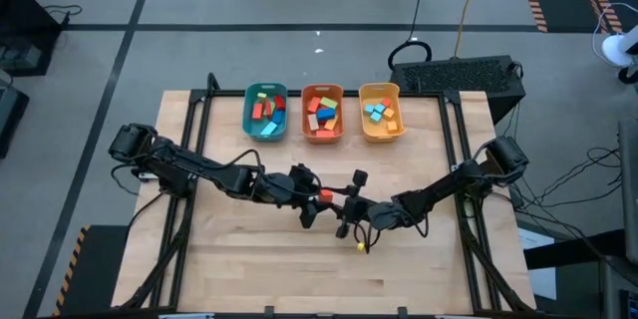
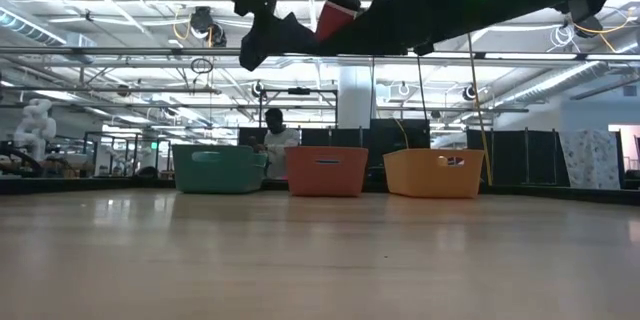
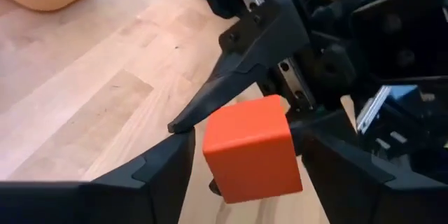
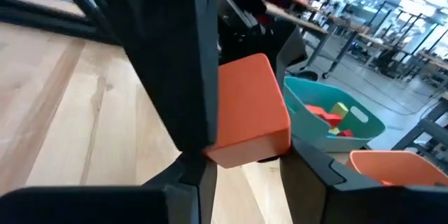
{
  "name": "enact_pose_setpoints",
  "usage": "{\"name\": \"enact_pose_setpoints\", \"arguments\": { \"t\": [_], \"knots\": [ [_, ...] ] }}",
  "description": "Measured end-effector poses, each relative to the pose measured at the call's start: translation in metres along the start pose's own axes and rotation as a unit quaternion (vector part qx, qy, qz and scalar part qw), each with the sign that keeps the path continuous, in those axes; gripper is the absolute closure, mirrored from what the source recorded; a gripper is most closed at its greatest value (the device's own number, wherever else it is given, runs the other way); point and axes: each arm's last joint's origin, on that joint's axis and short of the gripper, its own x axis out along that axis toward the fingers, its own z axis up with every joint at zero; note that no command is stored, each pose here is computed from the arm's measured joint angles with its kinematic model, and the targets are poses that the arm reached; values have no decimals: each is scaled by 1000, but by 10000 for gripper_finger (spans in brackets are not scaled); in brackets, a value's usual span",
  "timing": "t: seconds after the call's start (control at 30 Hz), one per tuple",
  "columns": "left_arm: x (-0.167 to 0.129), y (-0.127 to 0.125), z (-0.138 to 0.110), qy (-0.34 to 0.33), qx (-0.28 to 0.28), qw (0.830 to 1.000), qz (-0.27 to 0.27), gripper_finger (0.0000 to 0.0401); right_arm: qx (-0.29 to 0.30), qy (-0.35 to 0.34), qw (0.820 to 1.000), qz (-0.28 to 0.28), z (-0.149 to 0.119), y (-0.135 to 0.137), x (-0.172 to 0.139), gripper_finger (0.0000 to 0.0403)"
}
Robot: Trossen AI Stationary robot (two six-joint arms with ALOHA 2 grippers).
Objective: Sort blocks by size
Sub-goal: Put the orange cube block into the yellow bin
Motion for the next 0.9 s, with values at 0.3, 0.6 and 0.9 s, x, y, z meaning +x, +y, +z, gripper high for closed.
{"name": "enact_pose_setpoints", "arguments": {
  "t": [0.3,0.6,0.9],
  "knots": [
    [-27,-3,29,-63,29,998,-9,136,25,36,998,41,9,-19,-4,290],
    [-70,0,45,-94,106,987,79,136,53,96,992,59,20,-65,-7,288],
    [-77,12,27,-58,157,974,153,136,87,174,980,31,17,-132,-7,287]
  ]
}}
